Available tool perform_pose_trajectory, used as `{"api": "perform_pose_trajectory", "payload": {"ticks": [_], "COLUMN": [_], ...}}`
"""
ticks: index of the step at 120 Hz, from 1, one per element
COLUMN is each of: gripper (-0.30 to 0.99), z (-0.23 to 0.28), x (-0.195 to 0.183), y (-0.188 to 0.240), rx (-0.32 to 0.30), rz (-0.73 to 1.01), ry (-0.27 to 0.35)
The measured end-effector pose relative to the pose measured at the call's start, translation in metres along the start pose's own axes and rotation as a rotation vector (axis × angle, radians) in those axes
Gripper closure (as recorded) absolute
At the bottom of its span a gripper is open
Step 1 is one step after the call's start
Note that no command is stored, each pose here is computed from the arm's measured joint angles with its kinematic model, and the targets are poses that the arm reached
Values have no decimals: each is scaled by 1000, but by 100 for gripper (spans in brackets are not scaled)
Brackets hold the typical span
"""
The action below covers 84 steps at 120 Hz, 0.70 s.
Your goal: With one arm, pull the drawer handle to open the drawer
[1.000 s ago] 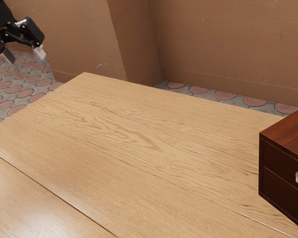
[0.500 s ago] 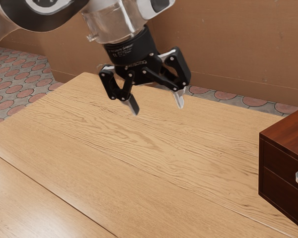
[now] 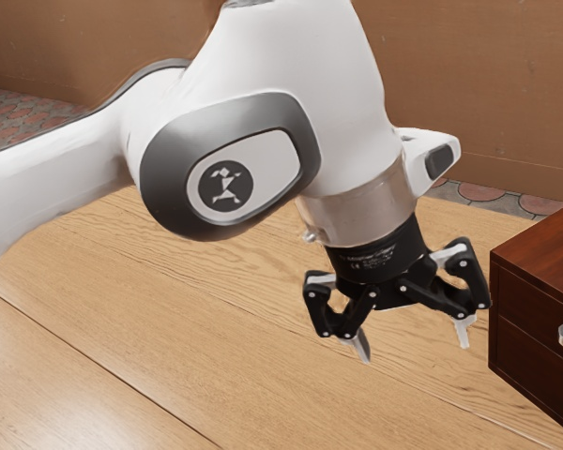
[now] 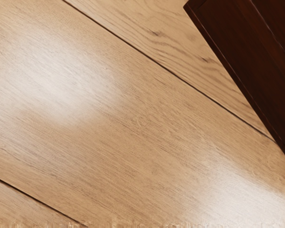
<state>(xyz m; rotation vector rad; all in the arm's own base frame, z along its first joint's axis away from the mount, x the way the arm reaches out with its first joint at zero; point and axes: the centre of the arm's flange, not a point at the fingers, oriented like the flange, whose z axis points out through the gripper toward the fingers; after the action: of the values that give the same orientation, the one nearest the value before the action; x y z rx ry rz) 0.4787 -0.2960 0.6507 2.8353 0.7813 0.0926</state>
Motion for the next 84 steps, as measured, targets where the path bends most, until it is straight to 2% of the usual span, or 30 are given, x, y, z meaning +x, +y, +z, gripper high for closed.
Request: {"api": "perform_pose_trajectory", "payload": {"ticks": [20,52,61,76,84], "gripper": [2,2,3,3,3], "z": [7,29,34,36,38], "x": [-40,-62,-41,33,43], "y": [29,62,63,42,42], "rx": [-69,-142,-162,-190,-203], "rz": [22,10,-34,-171,-193], "ry": [2,-16,-11,20,25]}}
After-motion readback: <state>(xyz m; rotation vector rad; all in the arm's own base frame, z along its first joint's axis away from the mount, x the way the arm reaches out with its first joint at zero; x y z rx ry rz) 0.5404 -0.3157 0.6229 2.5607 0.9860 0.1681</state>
